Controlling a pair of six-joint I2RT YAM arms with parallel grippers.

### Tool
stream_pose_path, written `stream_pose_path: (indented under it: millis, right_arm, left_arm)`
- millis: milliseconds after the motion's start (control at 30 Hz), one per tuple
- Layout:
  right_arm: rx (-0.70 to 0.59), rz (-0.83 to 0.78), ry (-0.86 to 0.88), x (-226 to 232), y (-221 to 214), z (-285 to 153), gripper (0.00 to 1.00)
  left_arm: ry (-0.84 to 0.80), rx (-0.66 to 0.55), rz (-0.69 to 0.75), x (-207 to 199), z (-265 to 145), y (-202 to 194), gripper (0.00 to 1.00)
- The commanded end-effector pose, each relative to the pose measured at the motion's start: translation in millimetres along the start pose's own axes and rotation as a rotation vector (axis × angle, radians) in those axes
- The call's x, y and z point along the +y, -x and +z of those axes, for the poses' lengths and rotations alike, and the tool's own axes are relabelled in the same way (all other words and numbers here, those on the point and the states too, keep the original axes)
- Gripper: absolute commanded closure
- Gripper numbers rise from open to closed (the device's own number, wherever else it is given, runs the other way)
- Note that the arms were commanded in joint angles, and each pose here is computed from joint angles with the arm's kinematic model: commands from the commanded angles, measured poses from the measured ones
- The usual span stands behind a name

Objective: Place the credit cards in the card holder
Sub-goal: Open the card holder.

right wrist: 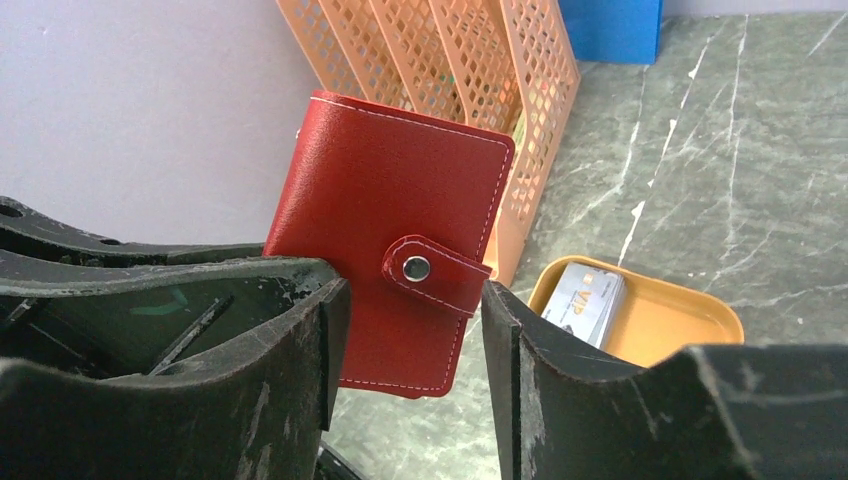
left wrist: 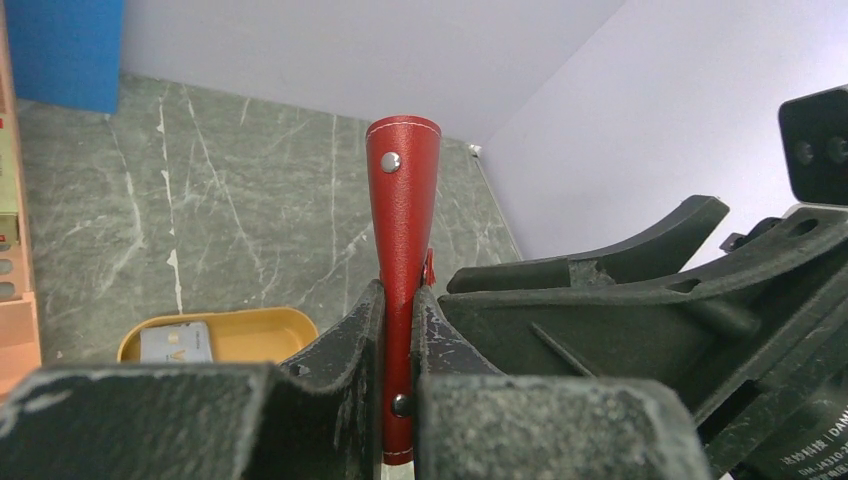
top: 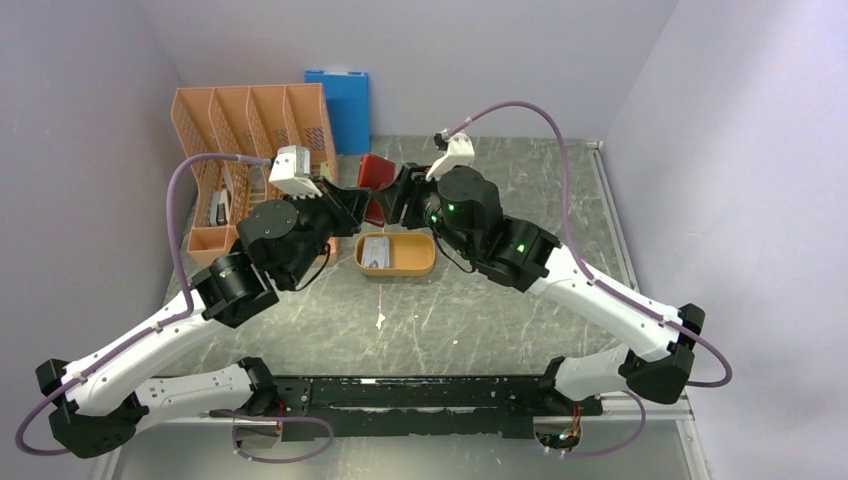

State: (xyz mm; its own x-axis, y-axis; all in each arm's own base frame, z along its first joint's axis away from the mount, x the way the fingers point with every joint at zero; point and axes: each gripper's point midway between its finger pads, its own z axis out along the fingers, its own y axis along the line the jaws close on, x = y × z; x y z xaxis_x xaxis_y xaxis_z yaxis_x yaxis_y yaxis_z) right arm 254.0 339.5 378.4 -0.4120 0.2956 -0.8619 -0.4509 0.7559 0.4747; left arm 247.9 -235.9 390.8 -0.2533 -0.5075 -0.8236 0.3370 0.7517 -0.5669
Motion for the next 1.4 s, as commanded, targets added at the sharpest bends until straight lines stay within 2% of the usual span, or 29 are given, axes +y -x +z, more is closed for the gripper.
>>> stream_pose_path:
  millis: [0, 600, 1033, 1367]
  right_arm:
    - [-0.030, -0.019, 0.003, 6, 14, 0, 0.46]
    - [0.024, -0.087, -0.059, -1, 0, 17, 0.59]
    - [0.029, -0.111, -0.115, -15, -6, 17, 0.78]
    - [0.035, -0.115, -0.109, -15, -7, 15, 0.88]
  left_arm:
    - [-0.002, -0.034, -0.012, -4, -4, 14, 0.95]
    - [-0.003, -0.049, -0.011, -2, -9, 19, 0.95]
    - [0.011, -0.048, -0.008, 3, -11, 18, 0.95]
    - [-0.002, -0.038, -0.008, 1, -10, 15, 0.95]
